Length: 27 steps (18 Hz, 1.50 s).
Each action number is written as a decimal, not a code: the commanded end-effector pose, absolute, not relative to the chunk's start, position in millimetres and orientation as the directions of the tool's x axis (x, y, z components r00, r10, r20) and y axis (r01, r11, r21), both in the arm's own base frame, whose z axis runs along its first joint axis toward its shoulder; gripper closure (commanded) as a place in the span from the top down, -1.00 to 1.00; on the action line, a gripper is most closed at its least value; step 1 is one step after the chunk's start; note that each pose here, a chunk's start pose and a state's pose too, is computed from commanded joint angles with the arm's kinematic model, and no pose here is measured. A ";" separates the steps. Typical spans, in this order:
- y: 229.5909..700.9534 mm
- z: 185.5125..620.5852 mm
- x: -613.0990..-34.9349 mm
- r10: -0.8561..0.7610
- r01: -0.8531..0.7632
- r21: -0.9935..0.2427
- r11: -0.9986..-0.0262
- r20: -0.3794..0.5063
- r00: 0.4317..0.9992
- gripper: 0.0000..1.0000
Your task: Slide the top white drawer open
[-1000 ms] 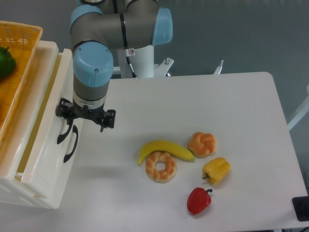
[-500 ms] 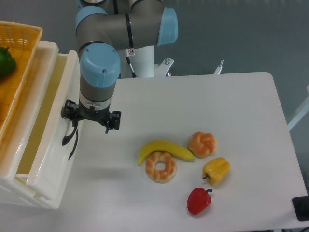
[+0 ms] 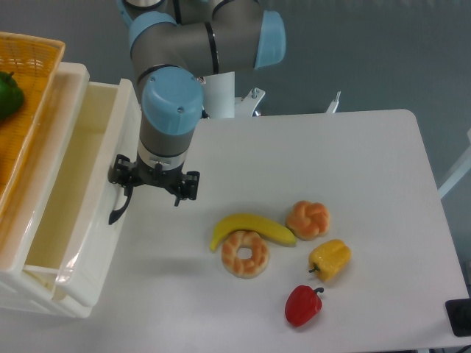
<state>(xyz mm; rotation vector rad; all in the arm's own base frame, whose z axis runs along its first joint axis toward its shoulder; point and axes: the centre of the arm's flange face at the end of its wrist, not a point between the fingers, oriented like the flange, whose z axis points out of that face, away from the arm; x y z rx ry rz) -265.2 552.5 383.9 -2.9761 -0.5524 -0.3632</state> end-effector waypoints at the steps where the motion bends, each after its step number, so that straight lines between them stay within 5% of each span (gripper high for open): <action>1: 552.5 385.4 -266.4 0.343 0.365 -0.050 -0.929 0.248 0.906 1.00; 27: 539.4 381.3 -299.6 0.396 0.423 -0.051 -0.905 0.262 0.880 1.00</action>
